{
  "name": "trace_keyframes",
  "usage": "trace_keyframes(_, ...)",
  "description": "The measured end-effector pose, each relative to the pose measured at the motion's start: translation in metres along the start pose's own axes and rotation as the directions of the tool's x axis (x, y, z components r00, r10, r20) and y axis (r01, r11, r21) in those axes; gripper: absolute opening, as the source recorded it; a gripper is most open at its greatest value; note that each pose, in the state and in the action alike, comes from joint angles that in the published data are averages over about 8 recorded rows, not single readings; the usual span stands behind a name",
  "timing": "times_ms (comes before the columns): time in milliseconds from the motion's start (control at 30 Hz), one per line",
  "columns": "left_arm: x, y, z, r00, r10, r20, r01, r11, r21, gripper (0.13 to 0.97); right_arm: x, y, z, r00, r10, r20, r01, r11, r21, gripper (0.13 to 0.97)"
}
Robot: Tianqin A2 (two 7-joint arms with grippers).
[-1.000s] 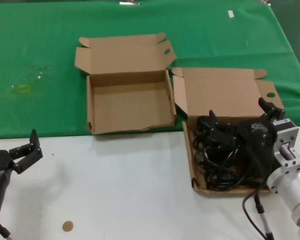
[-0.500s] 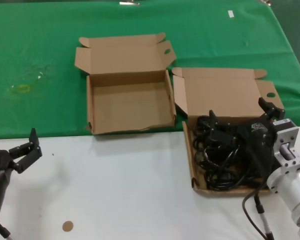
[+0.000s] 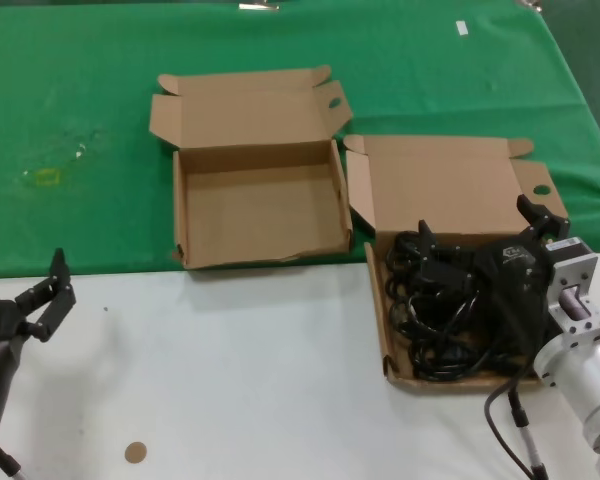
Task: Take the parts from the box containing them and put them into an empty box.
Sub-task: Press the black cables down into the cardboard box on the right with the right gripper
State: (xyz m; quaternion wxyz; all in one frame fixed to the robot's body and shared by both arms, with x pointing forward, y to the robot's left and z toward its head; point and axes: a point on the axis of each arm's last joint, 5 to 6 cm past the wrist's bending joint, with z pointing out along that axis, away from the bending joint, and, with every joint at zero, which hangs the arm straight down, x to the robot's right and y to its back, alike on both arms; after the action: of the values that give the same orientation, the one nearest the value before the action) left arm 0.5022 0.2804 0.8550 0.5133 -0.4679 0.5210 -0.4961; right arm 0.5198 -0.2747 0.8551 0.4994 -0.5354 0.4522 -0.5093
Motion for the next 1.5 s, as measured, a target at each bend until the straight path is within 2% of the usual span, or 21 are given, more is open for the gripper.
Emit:
trace_keyframes(267,0.0,0.0,0.0,1.0,0.0,0.0,0.0,1.0,0.0,0.658,0.0,-0.001,0.001,1.0,0.0,-0.003,0.0,1.0,0.005,0.966)
trace_keyframes(300,0.0,0.0,0.0,1.0,0.0,0.0,0.0,1.0,0.0,0.658,0.0,-0.002,0.001,1.0,0.0,-0.003,0.0,1.0,0.007,0.966)
trace_keyframes(567,0.0,0.0,0.0,1.0,0.0,0.0,0.0,1.0,0.0,0.433,0.002,-0.006,0.002,1.0,-0.008,0.013,0.008,1.0,0.014,0.966)
trace_keyframes(600,0.0,0.0,0.0,1.0,0.0,0.0,0.0,1.0,0.0,0.433,0.003,-0.006,0.002,1.0,-0.011,0.019,0.01,1.0,0.012,0.966)
trace_keyframes(867,0.0,0.0,0.0,1.0,0.0,0.0,0.0,1.0,0.0,0.265,0.02,-0.016,0.0,0.992,-0.076,0.098,0.077,0.997,-0.008,0.966)
trace_keyframes(1000,0.0,0.0,0.0,1.0,0.0,0.0,0.0,1.0,0.0,0.265,0.033,-0.024,0.0,0.976,-0.147,0.161,0.152,0.988,-0.017,0.966)
trace_keyframes(1200,0.0,0.0,0.0,1.0,0.0,0.0,0.0,1.0,0.0,0.193,0.052,-0.041,-0.001,0.913,-0.285,0.293,0.303,0.953,-0.017,0.966)
trace_keyframes(1500,0.0,0.0,0.0,1.0,0.0,0.0,0.0,1.0,0.0,0.15,0.086,-0.063,0.001,0.733,-0.479,0.482,0.544,0.839,0.006,0.966)
